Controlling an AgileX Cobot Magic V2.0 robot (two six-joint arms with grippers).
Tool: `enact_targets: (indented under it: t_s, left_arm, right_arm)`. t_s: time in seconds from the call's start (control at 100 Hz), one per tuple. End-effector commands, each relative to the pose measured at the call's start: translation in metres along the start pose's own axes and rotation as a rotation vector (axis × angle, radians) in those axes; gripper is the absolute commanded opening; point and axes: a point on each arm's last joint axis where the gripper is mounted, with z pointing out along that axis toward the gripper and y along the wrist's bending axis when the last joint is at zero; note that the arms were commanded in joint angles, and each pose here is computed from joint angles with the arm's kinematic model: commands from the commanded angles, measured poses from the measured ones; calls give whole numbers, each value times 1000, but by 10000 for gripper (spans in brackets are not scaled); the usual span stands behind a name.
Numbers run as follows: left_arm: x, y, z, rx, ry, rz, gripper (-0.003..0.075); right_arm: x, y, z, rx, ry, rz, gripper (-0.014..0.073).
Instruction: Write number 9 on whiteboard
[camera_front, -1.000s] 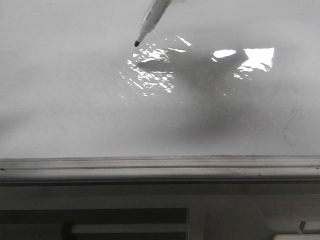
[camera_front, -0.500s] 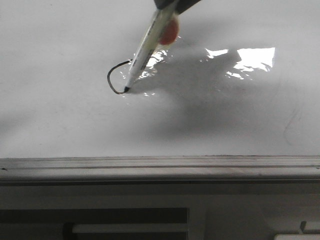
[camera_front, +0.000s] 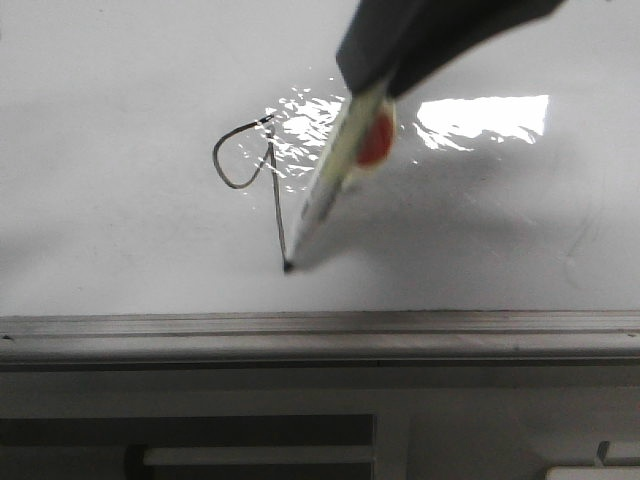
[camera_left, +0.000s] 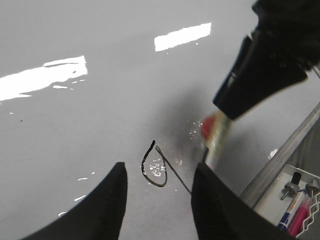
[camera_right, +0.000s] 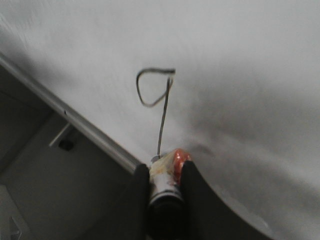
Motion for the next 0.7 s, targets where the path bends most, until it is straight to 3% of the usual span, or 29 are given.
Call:
enact_targets:
  t_s: [0.0, 0.16, 0.34, 0.69]
  left_arm:
    - [-14, -1, 4, 26, -75, 7, 286]
    - [-11, -10, 12, 113, -75, 55, 320]
    - [8, -27, 35, 236, 39, 34, 367]
    - [8, -30, 60, 271, 75, 34, 366]
  right_arm:
    - [-8, 0, -9, 6, -93, -34, -61]
    - [-21, 19, -28, -60, -180, -64, -61]
    - [-22, 42, -28, -145, -189, -88, -61]
    - [-15, 57, -19, -207, -133, -77, -61]
